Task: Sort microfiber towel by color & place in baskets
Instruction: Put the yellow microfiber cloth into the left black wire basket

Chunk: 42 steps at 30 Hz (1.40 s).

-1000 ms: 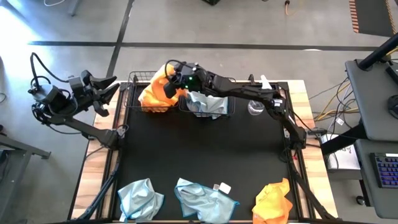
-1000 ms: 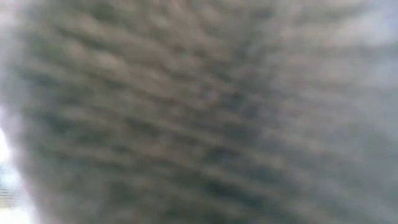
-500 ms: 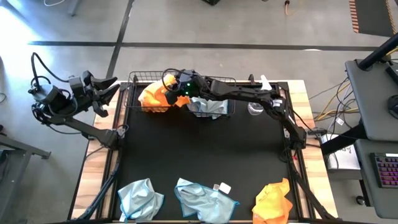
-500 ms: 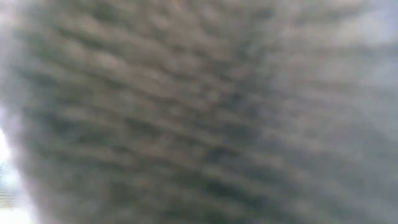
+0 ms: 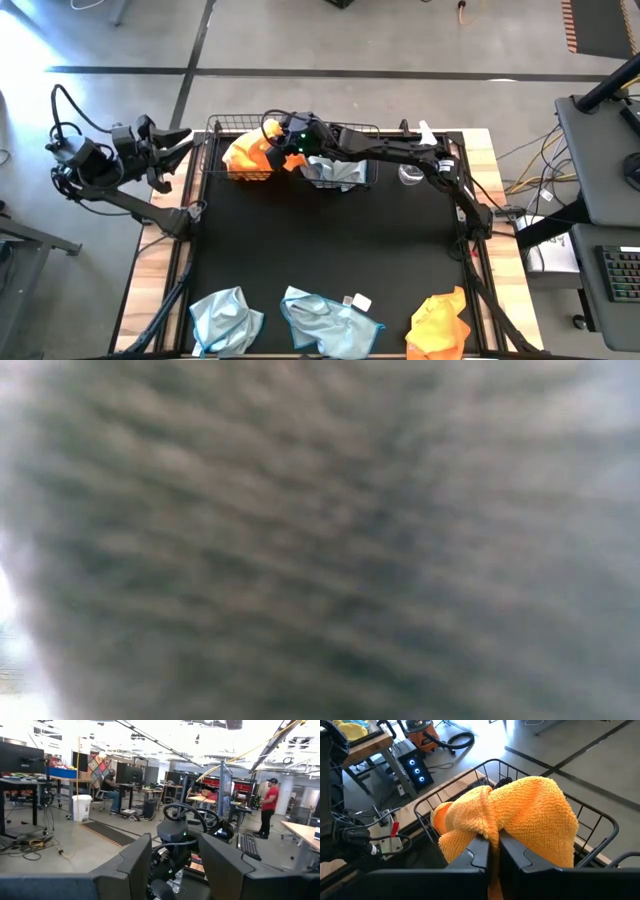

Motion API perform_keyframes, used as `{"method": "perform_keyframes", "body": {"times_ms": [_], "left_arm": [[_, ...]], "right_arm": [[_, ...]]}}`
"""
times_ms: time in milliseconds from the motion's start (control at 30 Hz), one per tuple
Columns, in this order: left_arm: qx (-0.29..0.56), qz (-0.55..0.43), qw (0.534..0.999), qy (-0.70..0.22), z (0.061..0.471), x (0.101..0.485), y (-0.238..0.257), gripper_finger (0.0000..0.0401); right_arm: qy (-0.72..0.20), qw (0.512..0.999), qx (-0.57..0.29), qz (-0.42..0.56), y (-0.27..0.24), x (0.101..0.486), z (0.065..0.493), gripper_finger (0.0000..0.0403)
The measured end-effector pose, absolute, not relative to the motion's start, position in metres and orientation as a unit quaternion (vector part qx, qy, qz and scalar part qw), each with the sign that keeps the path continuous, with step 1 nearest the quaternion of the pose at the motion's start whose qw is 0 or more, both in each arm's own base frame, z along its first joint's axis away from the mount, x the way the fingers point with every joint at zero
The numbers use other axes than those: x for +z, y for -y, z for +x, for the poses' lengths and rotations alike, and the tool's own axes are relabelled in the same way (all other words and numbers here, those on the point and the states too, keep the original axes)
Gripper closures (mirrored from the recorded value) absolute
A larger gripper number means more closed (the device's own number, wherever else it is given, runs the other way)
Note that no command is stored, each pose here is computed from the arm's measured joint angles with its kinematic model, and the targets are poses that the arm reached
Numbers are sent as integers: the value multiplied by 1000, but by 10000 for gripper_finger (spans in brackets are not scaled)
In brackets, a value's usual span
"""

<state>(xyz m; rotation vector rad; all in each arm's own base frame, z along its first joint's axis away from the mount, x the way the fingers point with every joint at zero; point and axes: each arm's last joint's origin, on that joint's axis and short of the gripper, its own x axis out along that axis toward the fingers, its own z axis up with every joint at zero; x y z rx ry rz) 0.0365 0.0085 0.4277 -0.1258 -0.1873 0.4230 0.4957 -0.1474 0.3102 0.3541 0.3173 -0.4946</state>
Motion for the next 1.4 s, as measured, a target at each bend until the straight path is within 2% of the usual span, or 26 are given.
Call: {"method": "perform_keyframes", "body": {"times_ms": [267, 900, 1033, 1267, 1400], "left_arm": [[209, -62, 972, 93, 36, 428, -9, 250], [209, -67, 972, 88, 37, 426, -8, 250], [207, -68, 972, 88, 37, 426, -8, 250], [206, -68, 972, 88, 37, 426, -8, 250], [206, -68, 972, 88, 37, 426, -8, 250]], "right_arm": [[-166, 948, -235, 132, 147, 310, 496, 390], [-158, 953, -234, 106, 152, 313, 495, 383], [-161, 952, -238, 108, 155, 310, 494, 350], [-163, 950, -243, 108, 160, 308, 493, 264], [-164, 949, -246, 109, 163, 307, 492, 236]]}}
